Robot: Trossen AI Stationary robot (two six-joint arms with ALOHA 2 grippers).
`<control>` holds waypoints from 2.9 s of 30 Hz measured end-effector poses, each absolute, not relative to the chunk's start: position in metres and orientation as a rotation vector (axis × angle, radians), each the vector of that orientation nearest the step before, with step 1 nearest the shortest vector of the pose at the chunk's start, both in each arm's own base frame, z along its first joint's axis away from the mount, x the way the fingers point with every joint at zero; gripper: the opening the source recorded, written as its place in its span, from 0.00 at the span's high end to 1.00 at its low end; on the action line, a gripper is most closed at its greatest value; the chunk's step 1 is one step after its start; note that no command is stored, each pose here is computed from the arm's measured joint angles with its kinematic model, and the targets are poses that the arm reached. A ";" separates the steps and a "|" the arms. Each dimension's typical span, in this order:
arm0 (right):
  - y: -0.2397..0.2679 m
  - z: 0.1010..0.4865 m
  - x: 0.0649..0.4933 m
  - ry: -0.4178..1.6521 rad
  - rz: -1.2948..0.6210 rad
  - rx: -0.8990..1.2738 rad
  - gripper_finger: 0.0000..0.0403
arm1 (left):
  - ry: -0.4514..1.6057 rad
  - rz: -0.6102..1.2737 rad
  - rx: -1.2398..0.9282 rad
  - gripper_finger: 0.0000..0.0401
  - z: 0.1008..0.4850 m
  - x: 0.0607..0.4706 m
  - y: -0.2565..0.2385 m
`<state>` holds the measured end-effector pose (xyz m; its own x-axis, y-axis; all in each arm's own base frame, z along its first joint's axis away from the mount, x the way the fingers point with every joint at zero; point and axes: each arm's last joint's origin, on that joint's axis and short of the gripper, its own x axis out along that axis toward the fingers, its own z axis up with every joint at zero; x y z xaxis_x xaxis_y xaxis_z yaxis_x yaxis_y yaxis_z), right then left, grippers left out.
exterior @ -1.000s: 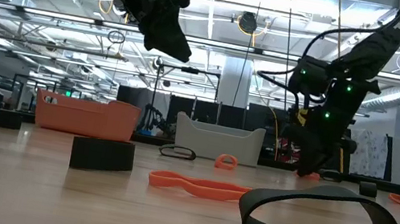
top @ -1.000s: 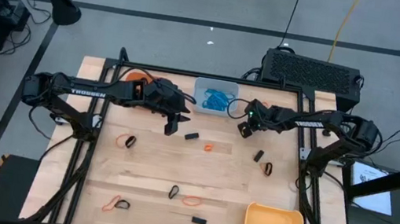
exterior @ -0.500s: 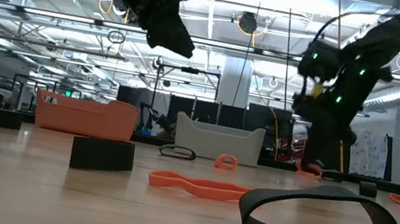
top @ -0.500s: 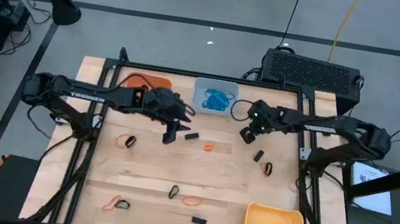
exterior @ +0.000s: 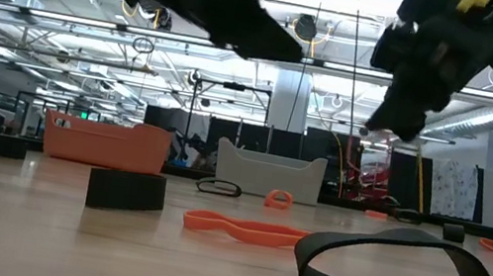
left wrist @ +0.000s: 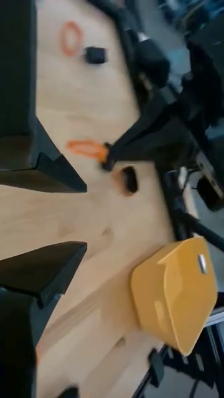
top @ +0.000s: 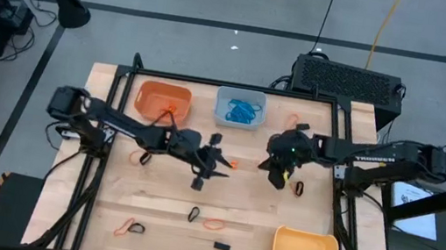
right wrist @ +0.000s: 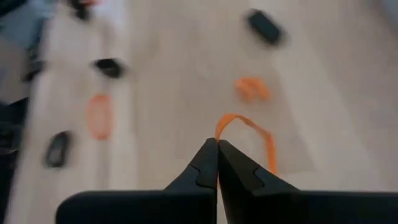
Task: Sort rubber bands into baskets
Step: Put the orange rubberband into the orange bin
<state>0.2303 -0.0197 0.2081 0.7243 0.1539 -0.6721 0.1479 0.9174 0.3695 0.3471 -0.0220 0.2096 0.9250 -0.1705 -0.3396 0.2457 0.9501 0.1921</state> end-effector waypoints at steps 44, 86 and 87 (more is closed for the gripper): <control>0.003 0.220 0.240 0.633 0.208 0.336 1.00 | 0.195 -0.120 0.482 0.69 0.173 0.408 -0.025; -0.007 0.205 0.228 0.820 -0.014 0.428 0.60 | 1.161 0.609 0.428 1.00 0.250 0.255 0.091; -0.007 0.202 0.225 0.863 -0.032 0.452 0.60 | 1.186 0.621 0.407 1.00 0.245 0.251 0.097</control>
